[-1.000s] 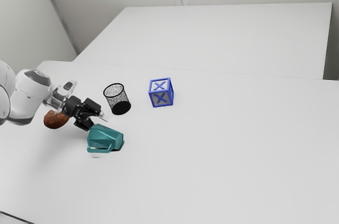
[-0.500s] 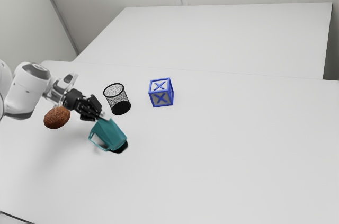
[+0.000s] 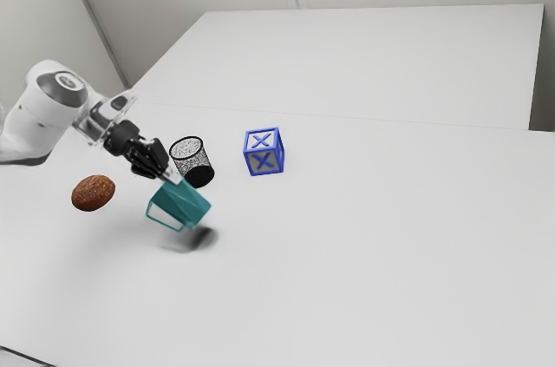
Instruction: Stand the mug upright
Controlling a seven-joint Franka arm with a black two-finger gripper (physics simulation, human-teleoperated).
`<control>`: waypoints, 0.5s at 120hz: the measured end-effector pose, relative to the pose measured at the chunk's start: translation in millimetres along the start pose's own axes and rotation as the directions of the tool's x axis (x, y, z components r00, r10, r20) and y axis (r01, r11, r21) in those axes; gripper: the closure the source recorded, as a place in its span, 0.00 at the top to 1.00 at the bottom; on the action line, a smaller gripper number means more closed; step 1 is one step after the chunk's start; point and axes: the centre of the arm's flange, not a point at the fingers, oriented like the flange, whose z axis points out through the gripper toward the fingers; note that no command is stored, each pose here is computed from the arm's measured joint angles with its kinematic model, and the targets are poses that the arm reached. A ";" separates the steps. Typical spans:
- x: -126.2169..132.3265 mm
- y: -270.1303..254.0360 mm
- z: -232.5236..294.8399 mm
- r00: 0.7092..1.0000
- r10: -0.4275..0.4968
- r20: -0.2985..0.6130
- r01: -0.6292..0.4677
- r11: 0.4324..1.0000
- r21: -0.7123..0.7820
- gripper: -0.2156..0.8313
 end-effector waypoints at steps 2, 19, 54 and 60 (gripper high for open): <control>2.1 7.5 1.4 1.000 0.021 0.011 -0.021 0.999 0.027 0.04; 19.3 60.5 21.2 0.975 0.186 0.121 -0.211 0.946 0.245 0.04; 19.7 143.6 92.1 0.794 0.440 0.420 -0.608 0.603 0.517 0.04; 17.9 146.9 96.9 0.774 0.450 0.445 -0.633 0.559 0.536 0.04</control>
